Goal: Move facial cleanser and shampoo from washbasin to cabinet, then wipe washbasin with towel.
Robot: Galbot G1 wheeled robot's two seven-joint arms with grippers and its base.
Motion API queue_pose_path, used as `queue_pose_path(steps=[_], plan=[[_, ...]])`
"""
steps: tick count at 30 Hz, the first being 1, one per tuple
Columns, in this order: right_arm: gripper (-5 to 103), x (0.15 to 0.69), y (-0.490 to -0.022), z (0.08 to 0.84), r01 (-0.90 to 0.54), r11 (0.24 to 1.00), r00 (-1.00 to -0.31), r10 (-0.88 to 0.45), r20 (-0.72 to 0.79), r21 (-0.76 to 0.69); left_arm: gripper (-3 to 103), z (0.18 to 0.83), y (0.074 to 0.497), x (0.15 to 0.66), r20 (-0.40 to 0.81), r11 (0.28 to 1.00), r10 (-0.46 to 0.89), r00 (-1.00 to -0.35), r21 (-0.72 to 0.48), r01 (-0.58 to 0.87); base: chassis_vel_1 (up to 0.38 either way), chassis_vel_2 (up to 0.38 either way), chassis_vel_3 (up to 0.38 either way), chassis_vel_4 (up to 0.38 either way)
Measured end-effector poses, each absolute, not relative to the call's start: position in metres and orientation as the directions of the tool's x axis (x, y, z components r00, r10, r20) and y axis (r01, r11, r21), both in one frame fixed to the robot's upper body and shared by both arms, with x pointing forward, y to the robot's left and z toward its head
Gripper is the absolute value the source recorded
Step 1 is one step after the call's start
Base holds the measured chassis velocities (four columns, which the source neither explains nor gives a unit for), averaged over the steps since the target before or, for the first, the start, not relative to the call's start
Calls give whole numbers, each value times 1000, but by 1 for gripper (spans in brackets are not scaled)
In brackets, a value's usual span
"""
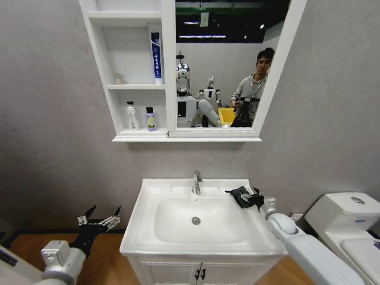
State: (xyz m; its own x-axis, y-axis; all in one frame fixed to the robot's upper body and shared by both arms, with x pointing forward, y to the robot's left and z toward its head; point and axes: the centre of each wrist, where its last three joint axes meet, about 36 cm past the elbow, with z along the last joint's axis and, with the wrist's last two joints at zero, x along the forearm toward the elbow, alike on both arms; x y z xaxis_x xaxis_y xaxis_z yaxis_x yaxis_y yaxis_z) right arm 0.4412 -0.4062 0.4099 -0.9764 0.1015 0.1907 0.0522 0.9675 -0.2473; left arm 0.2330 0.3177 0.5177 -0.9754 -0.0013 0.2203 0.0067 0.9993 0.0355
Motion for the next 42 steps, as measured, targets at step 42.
queue_pose_path(steps=[42], plan=[[100, 182, -298, 507, -55, 998, -997, -54, 49, -5, 100, 518, 318, 233, 220, 999, -1, -975, 36, 7, 0, 0, 0, 0]])
